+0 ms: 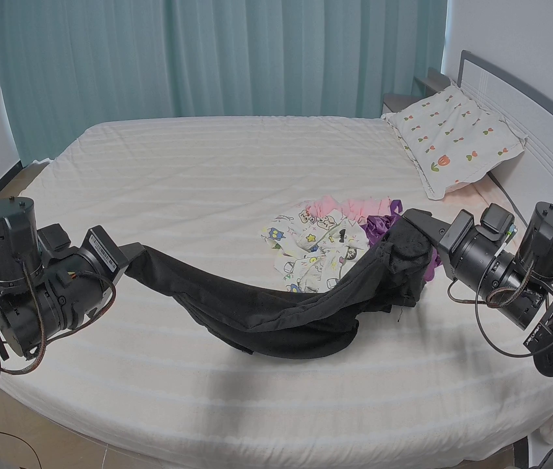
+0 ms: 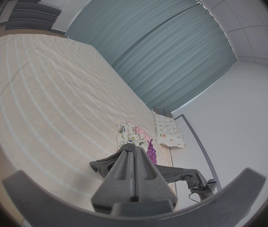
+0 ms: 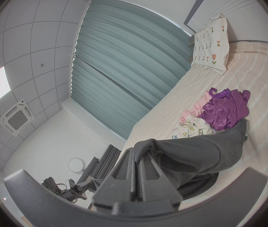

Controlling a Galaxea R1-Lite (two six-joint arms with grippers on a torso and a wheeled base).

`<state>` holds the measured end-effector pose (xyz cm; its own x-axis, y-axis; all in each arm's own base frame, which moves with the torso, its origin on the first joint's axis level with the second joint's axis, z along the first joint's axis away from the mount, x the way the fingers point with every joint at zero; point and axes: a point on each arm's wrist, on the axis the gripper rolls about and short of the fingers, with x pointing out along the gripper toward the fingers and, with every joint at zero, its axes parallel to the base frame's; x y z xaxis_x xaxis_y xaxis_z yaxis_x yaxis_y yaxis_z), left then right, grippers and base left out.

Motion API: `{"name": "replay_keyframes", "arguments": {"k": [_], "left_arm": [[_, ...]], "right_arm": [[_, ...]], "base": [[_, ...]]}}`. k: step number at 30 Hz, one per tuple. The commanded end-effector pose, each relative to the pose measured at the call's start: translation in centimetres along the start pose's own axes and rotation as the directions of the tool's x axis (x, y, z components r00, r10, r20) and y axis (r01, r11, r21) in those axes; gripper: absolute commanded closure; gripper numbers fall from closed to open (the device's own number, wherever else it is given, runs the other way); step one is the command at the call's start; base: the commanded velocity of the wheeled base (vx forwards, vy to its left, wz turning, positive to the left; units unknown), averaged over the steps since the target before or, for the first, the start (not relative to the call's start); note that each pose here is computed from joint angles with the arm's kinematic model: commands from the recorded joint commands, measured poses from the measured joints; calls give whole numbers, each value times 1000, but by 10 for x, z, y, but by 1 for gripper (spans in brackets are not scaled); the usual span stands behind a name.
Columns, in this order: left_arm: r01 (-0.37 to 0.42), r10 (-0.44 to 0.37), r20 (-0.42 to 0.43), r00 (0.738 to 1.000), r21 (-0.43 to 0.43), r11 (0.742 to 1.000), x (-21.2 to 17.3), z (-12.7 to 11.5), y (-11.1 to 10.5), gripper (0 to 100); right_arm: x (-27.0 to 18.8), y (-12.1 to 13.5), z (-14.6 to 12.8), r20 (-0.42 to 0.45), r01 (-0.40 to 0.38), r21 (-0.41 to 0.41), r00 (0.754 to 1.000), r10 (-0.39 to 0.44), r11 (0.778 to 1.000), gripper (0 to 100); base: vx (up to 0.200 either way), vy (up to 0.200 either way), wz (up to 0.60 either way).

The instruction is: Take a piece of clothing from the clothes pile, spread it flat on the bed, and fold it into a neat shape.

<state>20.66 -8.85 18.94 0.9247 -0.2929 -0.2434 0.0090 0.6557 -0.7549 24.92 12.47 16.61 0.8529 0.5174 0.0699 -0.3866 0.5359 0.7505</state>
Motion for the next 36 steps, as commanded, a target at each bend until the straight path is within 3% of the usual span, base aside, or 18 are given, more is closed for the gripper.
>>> {"name": "replay_keyframes", "arguments": {"k": [1, 18, 36], "left_arm": [[3, -3, 2, 1000, -1, 1000, -1, 1, 0, 100], [30, -29, 68, 997, -14, 999, 0, 18, -10, 100], [37, -36, 96, 995, -14, 999, 1, 25, -12, 100]], "right_arm": [[0, 2, 1, 6, -11, -3, 1000, 11, 1000, 100], [-1, 17, 14, 60, -87, -19, 994, 88, 996, 100], [5, 29, 22, 91, -126, -111, 986, 137, 986, 100]], "base": [[0, 200, 0], [0, 200, 0], [0, 200, 0]]}}
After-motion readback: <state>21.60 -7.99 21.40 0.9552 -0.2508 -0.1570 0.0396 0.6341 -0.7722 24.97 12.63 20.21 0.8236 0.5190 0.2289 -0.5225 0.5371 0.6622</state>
